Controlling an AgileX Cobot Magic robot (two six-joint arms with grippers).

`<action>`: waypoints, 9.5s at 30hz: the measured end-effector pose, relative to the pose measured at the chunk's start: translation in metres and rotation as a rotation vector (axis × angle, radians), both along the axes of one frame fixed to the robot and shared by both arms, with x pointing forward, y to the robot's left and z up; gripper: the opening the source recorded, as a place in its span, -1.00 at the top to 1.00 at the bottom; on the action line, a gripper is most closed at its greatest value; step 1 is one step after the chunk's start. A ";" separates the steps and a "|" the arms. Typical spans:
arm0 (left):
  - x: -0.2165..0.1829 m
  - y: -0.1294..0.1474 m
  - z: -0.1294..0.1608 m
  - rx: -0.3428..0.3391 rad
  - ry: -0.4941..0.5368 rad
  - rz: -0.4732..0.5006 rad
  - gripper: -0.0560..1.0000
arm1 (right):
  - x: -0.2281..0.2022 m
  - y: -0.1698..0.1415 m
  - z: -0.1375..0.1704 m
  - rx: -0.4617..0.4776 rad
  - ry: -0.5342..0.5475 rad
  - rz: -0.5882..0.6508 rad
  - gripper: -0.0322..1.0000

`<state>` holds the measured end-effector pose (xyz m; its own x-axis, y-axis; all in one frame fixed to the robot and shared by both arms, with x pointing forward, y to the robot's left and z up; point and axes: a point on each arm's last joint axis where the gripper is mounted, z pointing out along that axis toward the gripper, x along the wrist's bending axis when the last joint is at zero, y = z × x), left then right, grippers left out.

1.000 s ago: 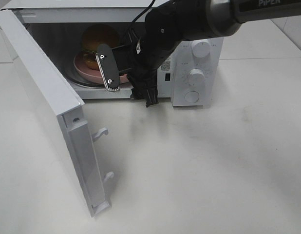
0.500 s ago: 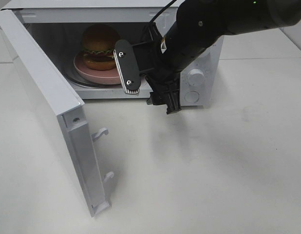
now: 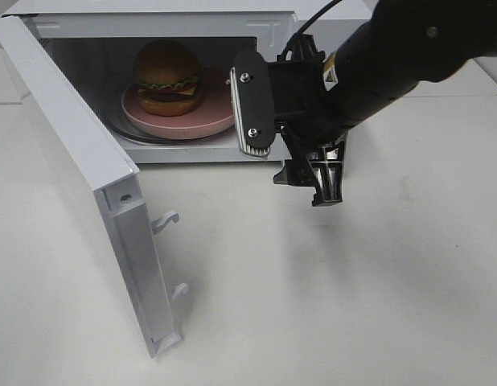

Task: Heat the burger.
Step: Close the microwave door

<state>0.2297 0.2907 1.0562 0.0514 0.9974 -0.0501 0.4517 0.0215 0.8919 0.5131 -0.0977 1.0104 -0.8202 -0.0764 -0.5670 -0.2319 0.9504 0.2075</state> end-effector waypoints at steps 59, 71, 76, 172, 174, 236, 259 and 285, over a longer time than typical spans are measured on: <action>0.000 0.000 0.000 0.000 0.000 0.000 -0.86 | -0.186 -0.175 0.058 0.466 0.252 -1.105 -0.55; 0.000 0.000 0.000 0.000 0.000 0.000 -0.86 | -0.223 -0.200 0.040 0.603 0.146 -1.231 -0.55; 0.000 0.000 0.000 0.000 0.000 0.000 -0.86 | -0.237 -0.205 0.039 0.715 0.075 -1.263 -0.55; 0.054 0.005 0.013 0.006 -0.072 0.029 0.27 | -0.281 -0.214 0.041 0.992 -0.149 -1.226 -0.52; 0.061 0.006 0.009 0.004 -0.062 0.033 0.55 | -0.281 -0.214 0.041 0.992 -0.149 -1.226 -0.52; 0.210 -0.066 -0.111 0.007 -0.232 -0.372 0.89 | -0.281 -0.214 0.041 0.992 -0.149 -1.226 -0.51; 0.250 -0.128 -0.118 -0.059 -0.278 -0.338 0.89 | -0.281 -0.214 0.041 0.992 -0.149 -1.226 -0.51; 0.322 -0.212 -0.101 -0.069 -0.258 -0.226 0.89 | -0.281 -0.214 0.041 0.992 -0.149 -1.226 -0.51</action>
<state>0.5522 0.0787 0.9554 0.2905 0.9541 -0.0734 0.2114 0.0108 0.9773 0.2322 -0.3112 1.0517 -0.0381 0.9972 -0.0642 0.4684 0.0746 0.8804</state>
